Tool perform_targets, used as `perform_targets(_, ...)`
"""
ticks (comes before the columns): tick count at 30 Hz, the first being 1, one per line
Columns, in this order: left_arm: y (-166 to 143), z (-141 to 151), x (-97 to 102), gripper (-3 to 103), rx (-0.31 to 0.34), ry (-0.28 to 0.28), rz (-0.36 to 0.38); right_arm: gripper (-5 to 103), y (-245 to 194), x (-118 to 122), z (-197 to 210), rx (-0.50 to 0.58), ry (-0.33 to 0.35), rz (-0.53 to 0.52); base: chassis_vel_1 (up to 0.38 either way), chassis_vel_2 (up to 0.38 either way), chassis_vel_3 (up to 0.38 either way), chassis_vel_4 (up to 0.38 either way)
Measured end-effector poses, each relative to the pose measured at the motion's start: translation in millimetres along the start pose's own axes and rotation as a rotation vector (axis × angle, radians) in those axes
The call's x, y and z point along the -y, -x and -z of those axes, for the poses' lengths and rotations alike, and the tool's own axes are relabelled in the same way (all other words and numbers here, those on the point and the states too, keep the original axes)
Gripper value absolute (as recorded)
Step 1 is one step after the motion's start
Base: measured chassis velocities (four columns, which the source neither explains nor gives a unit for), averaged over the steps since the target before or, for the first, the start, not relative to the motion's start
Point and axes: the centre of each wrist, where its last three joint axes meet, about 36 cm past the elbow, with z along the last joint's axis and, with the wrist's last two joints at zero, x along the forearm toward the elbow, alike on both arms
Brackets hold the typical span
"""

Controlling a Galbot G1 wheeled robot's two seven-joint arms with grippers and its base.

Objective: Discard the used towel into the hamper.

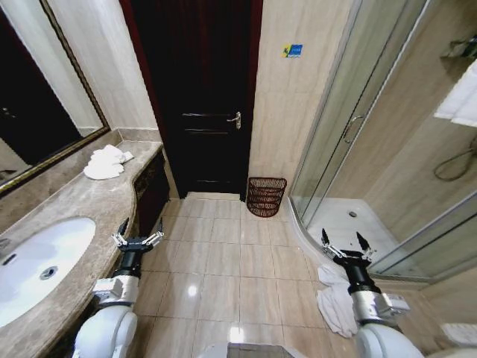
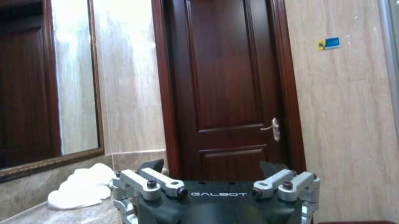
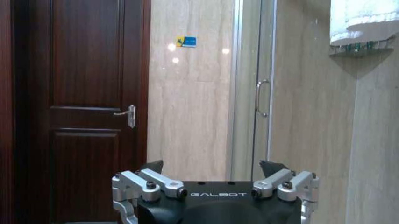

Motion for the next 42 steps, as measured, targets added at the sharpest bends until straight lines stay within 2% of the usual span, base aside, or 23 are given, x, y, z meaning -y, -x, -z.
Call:
perform_targets(9, -5.4, -9.2, 6.8, 100, -0.019, -0.021, -0.026, 100, -6.0, -4.4, 4.7, -0.002, -0.012, -0.006, 0.000, 0.000, 0.000, 0.000)
perform_targets(16, -7.8, -11.3, 8.3, 100, -0.014, -0.012, -0.034, 100, -8.1, -3.7, 6.3, -0.004, -0.012, -0.015, 0.000, 0.000, 0.000, 0.000)
perform_targets(27, -7.0, 0.8, 7.7, 100, 0.003, 0.007, -0.034, 100, -4.5, -4.6, 5.0, 0.002, -0.023, -0.005, 0.000, 0.000, 0.000, 0.000)
perform_targets(42, -6.5, 6.7, 10.2, 100, 0.015, -0.004, -0.041, 100, -6.1, -2.6, 2.2, -0.013, -0.032, -0.009, 0.000, 0.000, 0.000, 0.000)
